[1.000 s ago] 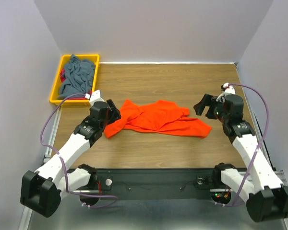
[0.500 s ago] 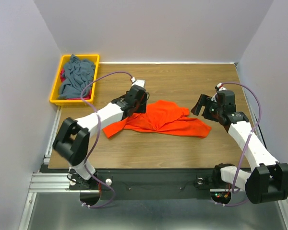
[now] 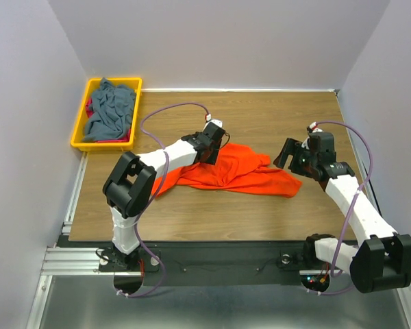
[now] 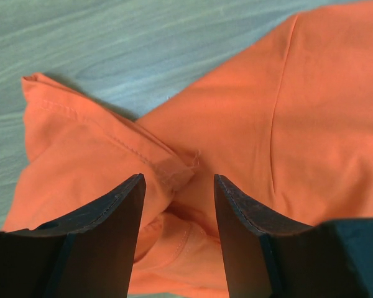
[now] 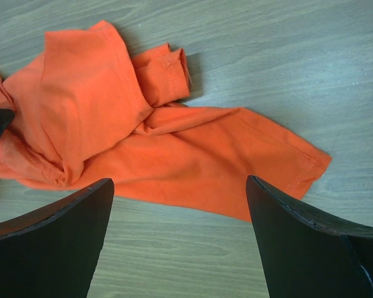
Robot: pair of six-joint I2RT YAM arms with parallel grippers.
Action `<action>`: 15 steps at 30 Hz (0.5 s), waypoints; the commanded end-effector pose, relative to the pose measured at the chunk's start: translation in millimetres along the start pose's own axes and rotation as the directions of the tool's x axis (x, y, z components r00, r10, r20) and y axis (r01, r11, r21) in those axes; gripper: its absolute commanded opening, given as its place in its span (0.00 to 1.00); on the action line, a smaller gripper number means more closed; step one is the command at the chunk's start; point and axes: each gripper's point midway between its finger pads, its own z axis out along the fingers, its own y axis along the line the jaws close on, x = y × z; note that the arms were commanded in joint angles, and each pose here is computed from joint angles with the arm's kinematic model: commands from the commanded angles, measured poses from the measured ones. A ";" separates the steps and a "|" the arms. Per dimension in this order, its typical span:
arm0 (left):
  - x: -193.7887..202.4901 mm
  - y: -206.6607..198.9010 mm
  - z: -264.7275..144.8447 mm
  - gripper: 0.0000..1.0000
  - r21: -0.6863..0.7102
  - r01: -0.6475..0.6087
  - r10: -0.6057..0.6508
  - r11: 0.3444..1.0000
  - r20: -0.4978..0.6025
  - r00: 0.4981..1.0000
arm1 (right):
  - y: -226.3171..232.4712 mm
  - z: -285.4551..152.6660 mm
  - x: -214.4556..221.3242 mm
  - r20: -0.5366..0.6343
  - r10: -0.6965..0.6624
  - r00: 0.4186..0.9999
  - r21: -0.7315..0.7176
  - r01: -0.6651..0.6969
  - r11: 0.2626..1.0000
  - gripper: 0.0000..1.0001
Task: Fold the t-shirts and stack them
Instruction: Move the tshirt to the center of the board, then flatten the tshirt out
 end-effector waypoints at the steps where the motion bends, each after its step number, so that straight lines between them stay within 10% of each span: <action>1: -4.4 7.6 -5.7 0.59 -0.047 -0.021 0.022 0.999 0.007 1.000 | 2.2 -1.8 -2.6 0.017 0.001 1.000 -0.002 0.000 1.000 0.93; 15: -2.5 12.5 9.1 0.47 -0.095 -0.041 0.042 0.995 0.008 0.999 | 1.9 0.0 1.9 0.002 0.004 1.000 -0.005 -0.004 1.000 0.93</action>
